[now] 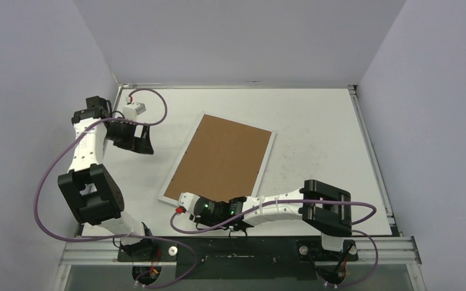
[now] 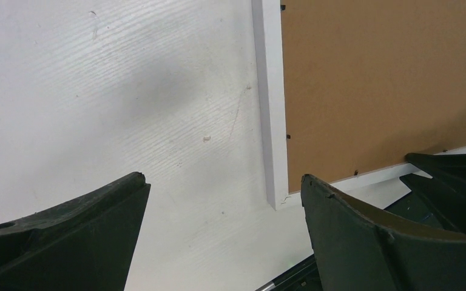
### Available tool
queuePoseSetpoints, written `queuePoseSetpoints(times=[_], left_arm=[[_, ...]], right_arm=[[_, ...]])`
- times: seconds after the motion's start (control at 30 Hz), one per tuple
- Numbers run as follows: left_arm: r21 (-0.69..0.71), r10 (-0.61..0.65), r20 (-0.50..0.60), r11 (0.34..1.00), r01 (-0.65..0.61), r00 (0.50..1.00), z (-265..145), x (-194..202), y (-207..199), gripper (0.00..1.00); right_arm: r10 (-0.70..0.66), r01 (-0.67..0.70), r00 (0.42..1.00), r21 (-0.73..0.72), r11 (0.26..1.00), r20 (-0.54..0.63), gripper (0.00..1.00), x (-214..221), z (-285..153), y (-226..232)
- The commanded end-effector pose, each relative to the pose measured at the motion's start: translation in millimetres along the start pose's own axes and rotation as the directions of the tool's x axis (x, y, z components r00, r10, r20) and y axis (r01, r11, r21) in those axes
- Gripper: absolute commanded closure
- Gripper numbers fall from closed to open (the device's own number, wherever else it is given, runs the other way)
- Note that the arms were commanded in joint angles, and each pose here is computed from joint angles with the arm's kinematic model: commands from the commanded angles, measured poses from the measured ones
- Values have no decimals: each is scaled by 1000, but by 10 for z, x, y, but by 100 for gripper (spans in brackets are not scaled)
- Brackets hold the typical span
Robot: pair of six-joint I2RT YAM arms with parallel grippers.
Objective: Put the photo into the frame
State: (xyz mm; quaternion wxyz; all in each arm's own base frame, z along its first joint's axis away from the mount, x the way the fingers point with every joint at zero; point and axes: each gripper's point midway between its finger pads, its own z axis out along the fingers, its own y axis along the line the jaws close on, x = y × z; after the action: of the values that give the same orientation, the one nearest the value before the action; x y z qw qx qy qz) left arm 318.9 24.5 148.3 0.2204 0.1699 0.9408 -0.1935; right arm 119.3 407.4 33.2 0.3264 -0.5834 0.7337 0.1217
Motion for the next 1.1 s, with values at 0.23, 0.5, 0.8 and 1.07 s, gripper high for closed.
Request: queuePoseSetpoints(times=[0.23, 0.5, 0.8, 1.07], left_arm=[[-63, 114, 184, 993, -104, 976, -355, -334, -100, 4], [-92, 437, 367, 896, -435, 821, -712, -600, -445, 4], [-289, 845, 327, 515, -807, 423, -985, -361, -848, 4], [-430, 955, 282, 209, -879, 89, -858, -232, -1140, 4]], right_arm=[[16, -14, 1000, 90, 996, -19, 95, -160, 81, -158], [152, -173, 961, 70, 983, 232, 95, -1366, -799, -836], [213, -255, 909, 72, 964, 359, 95, -1772, -1377, -1447], [241, -293, 883, 71, 953, 403, 95, -1870, -1595, -1718]])
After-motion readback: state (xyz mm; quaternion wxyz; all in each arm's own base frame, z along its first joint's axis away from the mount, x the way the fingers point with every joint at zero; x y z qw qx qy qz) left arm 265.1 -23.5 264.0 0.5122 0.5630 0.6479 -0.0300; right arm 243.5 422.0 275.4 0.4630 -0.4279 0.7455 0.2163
